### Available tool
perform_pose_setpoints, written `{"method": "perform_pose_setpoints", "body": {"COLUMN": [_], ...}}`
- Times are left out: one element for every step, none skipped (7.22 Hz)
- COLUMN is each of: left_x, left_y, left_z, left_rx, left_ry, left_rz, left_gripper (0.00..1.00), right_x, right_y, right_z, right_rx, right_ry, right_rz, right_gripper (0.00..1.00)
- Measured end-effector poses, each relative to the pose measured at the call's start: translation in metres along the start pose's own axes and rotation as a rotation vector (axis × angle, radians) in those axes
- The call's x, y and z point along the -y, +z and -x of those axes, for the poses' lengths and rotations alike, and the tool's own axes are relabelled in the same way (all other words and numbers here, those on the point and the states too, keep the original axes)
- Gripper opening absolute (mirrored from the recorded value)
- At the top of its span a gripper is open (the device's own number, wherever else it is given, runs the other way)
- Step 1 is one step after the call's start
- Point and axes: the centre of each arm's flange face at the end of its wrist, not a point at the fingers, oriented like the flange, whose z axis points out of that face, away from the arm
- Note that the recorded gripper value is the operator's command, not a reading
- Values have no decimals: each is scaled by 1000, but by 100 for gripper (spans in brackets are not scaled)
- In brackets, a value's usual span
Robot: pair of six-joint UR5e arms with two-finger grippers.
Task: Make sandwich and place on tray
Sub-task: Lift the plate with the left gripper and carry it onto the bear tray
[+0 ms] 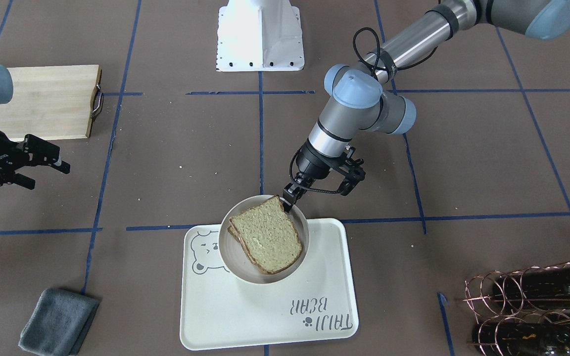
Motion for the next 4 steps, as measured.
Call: {"method": "perform_pose_setpoints", "body": {"left_x": [4,8,10,11], "left_y": [9,14,16,18], "left_z": [-6,-8,-9,-9], "left_rx": [6,10,13,15], "left_ry": [-8,-11,-9,2], "left_rz": [-12,-20,-25,-26], "left_gripper": [5,28,29,30], "right_x": [-4,-6,-7,-8], "right_y": [2,4,6,7], "right_z": [1,2,2,3], "right_rx": [-1,-2,-2,-2], "right_ry": [-2,-4,-4,-4], "right_rz": [4,9,11,13], "right_gripper": [100,100,100,100]}}
